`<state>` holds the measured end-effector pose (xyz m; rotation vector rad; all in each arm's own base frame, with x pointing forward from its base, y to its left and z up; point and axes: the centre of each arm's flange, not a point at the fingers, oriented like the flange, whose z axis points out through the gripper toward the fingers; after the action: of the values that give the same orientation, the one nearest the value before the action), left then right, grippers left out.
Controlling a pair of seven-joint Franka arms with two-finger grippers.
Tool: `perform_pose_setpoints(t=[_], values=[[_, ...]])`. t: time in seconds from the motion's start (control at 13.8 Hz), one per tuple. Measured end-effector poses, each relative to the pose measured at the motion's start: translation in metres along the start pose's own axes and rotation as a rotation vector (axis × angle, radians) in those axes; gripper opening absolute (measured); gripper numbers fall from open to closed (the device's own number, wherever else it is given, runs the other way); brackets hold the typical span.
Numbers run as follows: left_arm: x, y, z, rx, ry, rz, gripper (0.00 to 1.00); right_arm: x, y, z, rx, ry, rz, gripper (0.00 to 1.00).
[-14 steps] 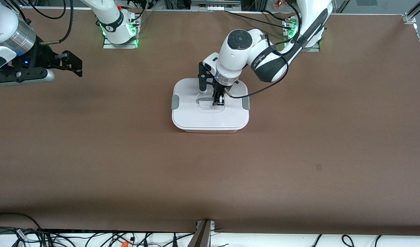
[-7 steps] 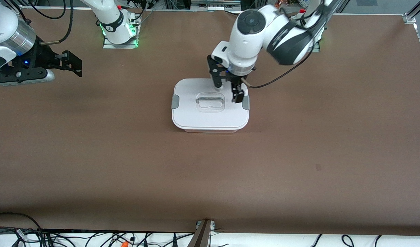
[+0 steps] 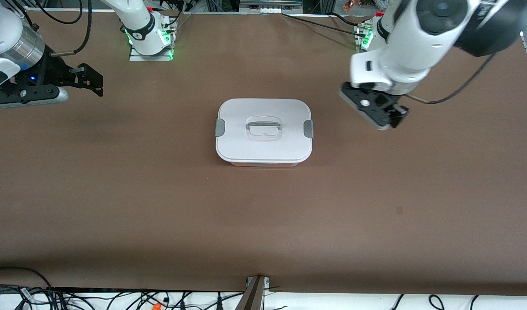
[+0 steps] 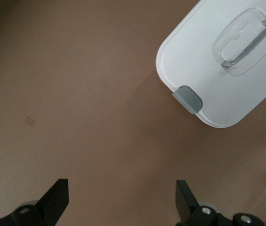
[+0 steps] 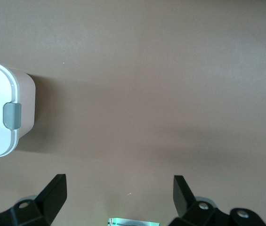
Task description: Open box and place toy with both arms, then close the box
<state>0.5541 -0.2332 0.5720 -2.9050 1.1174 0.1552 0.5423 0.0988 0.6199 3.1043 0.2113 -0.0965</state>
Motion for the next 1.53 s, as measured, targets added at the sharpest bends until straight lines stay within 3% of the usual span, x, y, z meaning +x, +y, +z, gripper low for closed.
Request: perform_pose_setpoints(t=[0.36,0.58,0.73,0.95,1.16,1.53], values=[[-0.038,-0.08,-0.022,0.035,0.01,-0.23,1.0,0.0,0.0,0.0,0.0,0.0,-0.001,1.0],[-0.058,-0.11,-0.037,0.102,0.125,-0.373,1.0,0.0,0.0,0.0,0.0,0.0,-0.001,1.0],[-0.077,-0.116,-0.035,0.075,0.153,-0.517,1.0,0.0,0.0,0.0,0.0,0.0,-0.001,1.0],[-0.117,-0.131,-0.023,0.029,0.14,-0.677,1.0,0.0,0.0,0.0,0.0,0.0,-0.001,1.0],[-0.132,-0.141,-0.016,0.005,0.132,-0.721,1.0,0.0,0.0,0.0,0.0,0.0,-0.001,1.0],[-0.125,-0.147,-0.019,0.003,0.128,-0.728,1.0,0.0,0.0,0.0,0.0,0.0,-0.001,1.0]])
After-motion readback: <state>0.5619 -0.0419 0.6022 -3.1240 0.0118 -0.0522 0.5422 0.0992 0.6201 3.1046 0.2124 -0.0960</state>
